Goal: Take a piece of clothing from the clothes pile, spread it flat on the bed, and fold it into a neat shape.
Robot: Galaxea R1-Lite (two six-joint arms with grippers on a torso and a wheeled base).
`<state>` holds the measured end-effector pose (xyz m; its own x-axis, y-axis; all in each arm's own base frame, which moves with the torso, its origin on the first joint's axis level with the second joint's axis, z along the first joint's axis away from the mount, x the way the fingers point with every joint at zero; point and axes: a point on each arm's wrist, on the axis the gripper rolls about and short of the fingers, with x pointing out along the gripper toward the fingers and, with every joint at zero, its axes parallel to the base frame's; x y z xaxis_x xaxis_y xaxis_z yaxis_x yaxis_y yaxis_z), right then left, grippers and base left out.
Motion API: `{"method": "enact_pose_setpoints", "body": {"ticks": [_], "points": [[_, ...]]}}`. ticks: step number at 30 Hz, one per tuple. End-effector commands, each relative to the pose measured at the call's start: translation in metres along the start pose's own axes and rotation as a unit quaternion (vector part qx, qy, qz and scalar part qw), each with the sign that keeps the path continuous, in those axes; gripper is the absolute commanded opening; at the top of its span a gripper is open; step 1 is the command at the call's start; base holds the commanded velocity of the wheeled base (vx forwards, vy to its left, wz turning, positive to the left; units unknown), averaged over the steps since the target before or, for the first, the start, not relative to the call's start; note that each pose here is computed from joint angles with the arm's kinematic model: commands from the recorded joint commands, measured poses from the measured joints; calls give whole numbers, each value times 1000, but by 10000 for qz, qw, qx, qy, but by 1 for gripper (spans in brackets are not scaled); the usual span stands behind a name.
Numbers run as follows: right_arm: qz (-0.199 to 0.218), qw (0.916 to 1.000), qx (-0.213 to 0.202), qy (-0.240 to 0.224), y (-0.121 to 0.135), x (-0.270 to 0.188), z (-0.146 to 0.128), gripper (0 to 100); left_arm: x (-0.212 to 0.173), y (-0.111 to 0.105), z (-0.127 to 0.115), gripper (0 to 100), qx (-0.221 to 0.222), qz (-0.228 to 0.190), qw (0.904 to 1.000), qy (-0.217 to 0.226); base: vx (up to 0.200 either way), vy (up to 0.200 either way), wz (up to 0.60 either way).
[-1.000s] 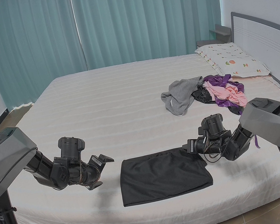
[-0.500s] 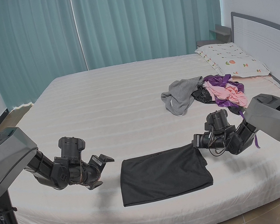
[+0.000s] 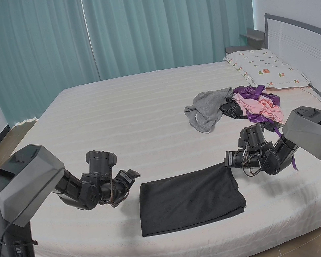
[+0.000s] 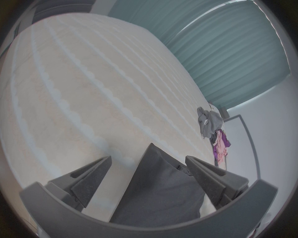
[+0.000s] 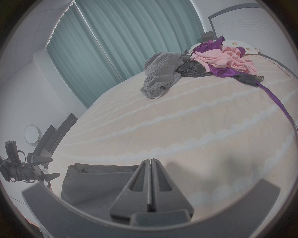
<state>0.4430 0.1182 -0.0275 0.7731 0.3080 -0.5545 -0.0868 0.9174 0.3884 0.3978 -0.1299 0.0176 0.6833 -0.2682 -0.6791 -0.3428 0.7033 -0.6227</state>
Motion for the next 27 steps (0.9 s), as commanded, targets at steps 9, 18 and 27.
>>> {"method": "enact_pose_setpoints", "body": {"ticks": [9,18,27], "points": [[-21,10000,67,54,-2,1,-4,0,58,-21,-25,100,471,-55,9988,-147,0,0,0],[13,10000,52,55,2,2,-5,0,65,-19,-30,0,536,125,9983,-169,0,0,0],[-26,9999,136,34,-3,2,-3,0,68,-20,-27,0,492,253,9972,-499,0,0,0]]}}
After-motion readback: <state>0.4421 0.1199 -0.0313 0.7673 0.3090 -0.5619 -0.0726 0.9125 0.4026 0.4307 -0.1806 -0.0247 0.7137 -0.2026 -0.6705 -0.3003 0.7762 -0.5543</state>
